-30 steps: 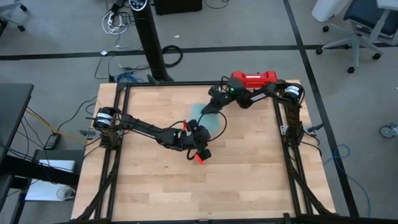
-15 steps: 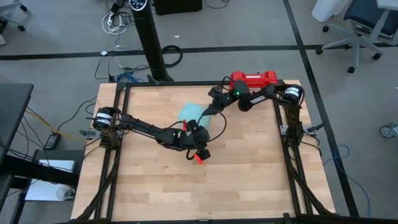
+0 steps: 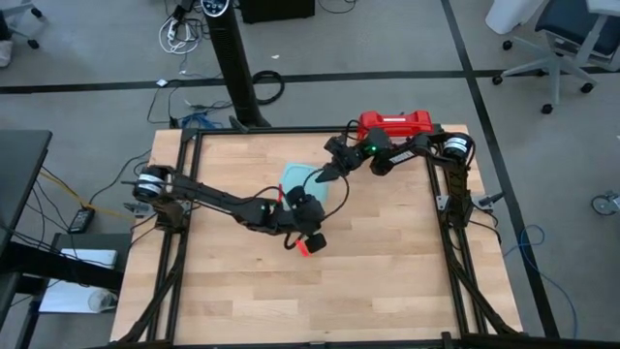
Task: Roll bandage
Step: Close the plastic container
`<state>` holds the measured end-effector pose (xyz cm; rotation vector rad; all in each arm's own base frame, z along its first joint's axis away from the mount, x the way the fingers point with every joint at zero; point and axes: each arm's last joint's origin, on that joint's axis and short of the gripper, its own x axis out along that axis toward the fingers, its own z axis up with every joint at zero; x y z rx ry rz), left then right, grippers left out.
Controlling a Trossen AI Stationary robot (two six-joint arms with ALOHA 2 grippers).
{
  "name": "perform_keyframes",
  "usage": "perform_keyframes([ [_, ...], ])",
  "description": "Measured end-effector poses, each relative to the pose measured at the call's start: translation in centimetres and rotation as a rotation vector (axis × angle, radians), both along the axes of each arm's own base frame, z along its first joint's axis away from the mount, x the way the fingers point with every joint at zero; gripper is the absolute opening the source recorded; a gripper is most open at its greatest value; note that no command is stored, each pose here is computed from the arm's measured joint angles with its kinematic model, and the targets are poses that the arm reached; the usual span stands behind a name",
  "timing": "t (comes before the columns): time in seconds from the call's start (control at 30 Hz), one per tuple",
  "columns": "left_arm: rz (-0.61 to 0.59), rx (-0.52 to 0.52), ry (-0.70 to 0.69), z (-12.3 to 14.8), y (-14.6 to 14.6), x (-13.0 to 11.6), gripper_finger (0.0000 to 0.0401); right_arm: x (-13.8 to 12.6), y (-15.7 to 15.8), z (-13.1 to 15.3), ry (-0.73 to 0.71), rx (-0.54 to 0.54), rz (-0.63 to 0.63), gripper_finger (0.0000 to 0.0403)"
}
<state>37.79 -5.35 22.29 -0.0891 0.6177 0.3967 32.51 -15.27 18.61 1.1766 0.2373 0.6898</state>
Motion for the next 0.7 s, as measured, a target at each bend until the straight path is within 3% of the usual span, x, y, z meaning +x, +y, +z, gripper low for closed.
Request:
perform_keyframes([
  [0.37,-0.051,-0.046,-0.189,5.0,-1.2,-1.7,0.0076,-3.5,2.0,5.1,-0.190,-0.135,-0.053,0.0149],
  [0.5,-0.136,-0.075,-0.279,6.0,-1.8,-1.3,0.0076,-5.7,3.3,6.9,-0.262,-0.187,-0.086,0.0149],
  [0.7,-0.318,-0.121,-0.496,6.5,-3.0,-1.2,0.0076,-8.0,5.7,7.5,-0.255,-0.247,-0.141,0.0149],
])
